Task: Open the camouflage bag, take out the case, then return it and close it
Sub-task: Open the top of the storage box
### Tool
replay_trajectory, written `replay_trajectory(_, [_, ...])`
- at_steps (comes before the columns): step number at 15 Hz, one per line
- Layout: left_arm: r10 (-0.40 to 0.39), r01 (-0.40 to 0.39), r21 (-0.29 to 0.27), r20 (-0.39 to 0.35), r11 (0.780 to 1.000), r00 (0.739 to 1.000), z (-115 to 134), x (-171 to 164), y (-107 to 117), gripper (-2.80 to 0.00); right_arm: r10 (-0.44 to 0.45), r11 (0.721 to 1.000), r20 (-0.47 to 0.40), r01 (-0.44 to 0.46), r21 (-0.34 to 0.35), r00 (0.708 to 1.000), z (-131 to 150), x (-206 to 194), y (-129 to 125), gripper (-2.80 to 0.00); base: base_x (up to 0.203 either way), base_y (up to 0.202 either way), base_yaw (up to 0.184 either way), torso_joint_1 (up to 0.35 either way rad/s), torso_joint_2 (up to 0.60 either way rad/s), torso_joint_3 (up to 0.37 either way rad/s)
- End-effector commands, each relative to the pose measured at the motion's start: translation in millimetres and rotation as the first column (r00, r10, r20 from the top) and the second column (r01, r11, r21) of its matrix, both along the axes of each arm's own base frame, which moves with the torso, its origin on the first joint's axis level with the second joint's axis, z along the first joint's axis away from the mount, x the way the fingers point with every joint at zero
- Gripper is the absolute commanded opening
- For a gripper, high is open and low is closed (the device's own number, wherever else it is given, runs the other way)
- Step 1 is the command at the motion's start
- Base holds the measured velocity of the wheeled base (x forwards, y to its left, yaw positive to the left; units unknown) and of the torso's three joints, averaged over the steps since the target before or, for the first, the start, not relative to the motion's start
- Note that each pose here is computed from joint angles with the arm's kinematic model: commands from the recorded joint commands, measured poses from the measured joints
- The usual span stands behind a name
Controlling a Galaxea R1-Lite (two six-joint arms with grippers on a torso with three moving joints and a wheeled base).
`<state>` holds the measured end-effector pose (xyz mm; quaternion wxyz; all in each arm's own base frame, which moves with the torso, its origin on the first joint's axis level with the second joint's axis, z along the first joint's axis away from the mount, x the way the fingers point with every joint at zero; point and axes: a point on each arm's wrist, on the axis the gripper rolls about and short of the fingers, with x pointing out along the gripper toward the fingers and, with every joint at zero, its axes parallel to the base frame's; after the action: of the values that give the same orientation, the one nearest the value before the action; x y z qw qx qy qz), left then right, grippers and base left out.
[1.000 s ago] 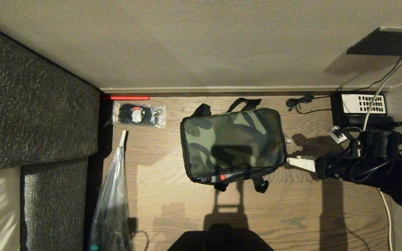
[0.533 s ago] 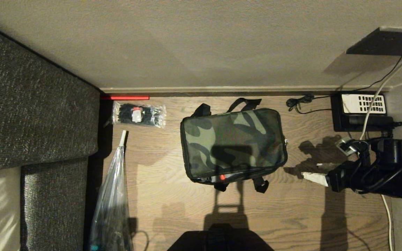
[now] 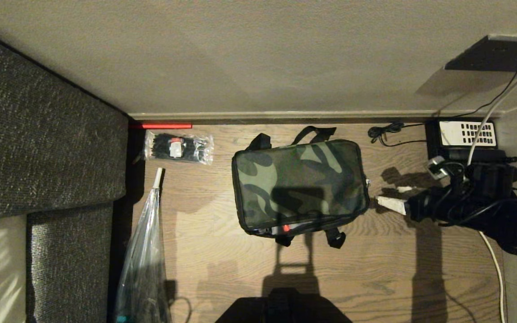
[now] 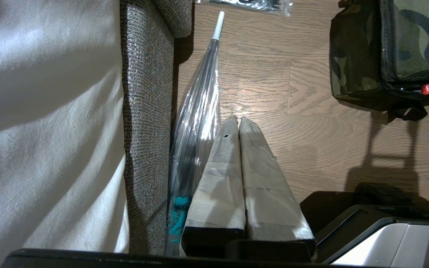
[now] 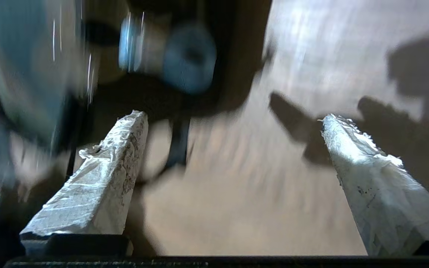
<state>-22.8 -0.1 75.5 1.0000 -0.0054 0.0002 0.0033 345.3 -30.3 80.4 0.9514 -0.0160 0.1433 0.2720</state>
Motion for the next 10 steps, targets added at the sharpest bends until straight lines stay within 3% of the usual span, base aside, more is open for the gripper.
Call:
replay_trajectory(1, [0.001, -0.001, -0.001, 0.0, 1.0, 1.0, -0.5, 0.0, 0.0, -2.8, 0.008, 1.0, 0.065, -0.01, 0.021, 0.998, -3.6, 19.8, 4.8, 0.0, 0.0, 0.0, 0.0, 0.0, 0.0, 0.0])
replay_trajectory(3, [0.0, 0.0, 0.0, 0.0, 1.0, 1.0, -0.5, 0.0, 0.0, -2.8, -0.028, 1.0, 0.099, 0.028, 0.008, 0.995, -3.9, 32.1, 8.1, 0.0, 0.0, 0.0, 0.0, 0.0, 0.0, 0.0])
replay_trajectory(4, [0.001, -0.001, 0.0, 0.0, 1.0, 1.0, -0.5, 0.0, 0.0, -2.8, -0.063, 0.998, 0.102, 0.063, 0.008, 0.993, -3.8, 36.9, 9.0, -2.8, 0.0, 0.0, 0.0, 0.0, 0.0, 0.0])
replay_trajectory(10, [0.001, -0.001, 0.0, 0.0, 1.0, 1.0, -0.5, 0.0, 0.0, -2.8, -0.073, 0.997, 0.098, 0.071, 0.025, 0.992, -6.6, 42.1, 13.3, -2.8, 0.0, 0.0, 0.0, 0.0, 0.0, 0.0])
